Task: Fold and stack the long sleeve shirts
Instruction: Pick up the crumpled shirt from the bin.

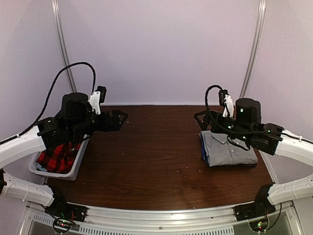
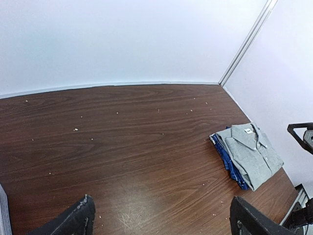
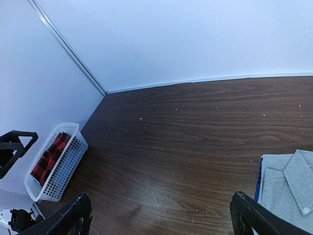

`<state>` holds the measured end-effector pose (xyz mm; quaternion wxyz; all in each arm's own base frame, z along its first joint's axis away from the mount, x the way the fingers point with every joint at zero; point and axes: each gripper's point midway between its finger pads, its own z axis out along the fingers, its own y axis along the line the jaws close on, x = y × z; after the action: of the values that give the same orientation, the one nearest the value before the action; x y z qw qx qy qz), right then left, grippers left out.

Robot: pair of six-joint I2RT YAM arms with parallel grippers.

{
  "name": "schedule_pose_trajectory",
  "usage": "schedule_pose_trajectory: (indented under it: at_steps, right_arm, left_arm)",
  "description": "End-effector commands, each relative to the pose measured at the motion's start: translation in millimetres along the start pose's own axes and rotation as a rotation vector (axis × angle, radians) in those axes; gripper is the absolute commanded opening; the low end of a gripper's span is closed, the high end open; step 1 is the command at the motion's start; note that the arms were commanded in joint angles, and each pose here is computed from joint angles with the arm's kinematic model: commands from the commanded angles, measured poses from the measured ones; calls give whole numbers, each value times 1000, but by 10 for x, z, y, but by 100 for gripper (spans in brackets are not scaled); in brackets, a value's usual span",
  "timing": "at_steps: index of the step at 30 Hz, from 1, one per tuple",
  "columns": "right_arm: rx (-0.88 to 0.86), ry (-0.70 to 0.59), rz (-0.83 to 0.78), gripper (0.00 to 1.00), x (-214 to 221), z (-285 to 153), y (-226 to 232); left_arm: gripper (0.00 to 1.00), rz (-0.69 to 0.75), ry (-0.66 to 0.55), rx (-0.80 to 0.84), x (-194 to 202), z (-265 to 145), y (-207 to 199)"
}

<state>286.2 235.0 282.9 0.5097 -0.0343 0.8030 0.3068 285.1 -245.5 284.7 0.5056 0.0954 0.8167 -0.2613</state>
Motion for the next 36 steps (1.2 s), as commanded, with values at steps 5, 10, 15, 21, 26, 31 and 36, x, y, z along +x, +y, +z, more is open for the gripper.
schedule_pose_trajectory:
  at_steps: [5,10,15,21,26,31,36]
  right_arm:
    - [12,-54,13,100,-198,-108,31]
    - [20,-50,12,100,-164,-118,-4]
    - [24,-44,-2,100,-154,-108,-5]
    - [19,-40,-11,100,-120,-88,-13]
    - [15,-27,-17,100,-88,-26,4]
    - [4,-15,-19,100,-47,44,25]
    - [-14,-6,-23,100,-24,91,61]
  left_arm:
    - [98,2,-110,-16,-278,-155,23]
    - [98,0,-104,-51,-231,-212,112]
    - [98,-21,-66,-154,-115,-265,321]
    - [98,-112,13,-449,186,-491,878]
    - [98,-210,52,-627,470,-771,1258]
    - [98,-313,53,-743,662,-1026,1563]
    - [98,-340,82,-763,765,-1026,1767]
